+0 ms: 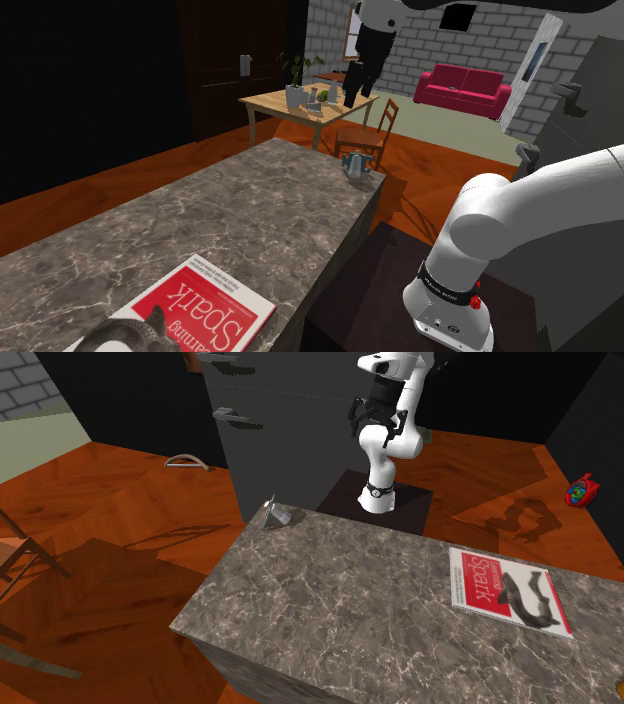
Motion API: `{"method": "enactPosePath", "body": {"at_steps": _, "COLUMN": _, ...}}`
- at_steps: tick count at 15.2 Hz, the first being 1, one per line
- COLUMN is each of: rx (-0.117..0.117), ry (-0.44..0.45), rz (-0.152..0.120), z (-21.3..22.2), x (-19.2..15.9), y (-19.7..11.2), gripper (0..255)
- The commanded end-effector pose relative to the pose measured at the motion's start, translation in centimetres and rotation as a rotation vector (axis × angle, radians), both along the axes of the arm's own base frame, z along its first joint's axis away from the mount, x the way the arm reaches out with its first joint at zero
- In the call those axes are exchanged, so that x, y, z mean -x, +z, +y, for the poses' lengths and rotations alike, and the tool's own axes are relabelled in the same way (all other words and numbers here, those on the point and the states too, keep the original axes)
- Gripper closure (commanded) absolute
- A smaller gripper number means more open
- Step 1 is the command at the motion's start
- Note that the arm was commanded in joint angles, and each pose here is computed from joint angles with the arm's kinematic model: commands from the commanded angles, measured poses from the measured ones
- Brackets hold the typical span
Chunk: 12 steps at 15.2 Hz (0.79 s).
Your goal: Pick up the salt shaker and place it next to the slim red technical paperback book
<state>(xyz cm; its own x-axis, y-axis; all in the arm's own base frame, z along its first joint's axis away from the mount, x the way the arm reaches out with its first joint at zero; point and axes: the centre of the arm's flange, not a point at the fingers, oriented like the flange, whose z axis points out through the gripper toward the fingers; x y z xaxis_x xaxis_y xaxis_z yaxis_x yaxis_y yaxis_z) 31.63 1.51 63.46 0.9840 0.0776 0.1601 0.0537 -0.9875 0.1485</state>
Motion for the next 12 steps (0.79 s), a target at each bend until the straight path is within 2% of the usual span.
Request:
{"method": "enactPosePath", "body": {"at_steps": 1, "rx": 0.0, "ry": 0.0, "rz": 0.0, "z": 0.0, "x": 0.0, "y": 0.0, "gripper": 0}}
{"method": "enactPosePath", "body": {"at_steps": 12, "rx": -0.152, "ry": -0.234, "rz": 0.065, "z": -13.1, "x": -7.8, "y": -6.1, "gripper": 0}}
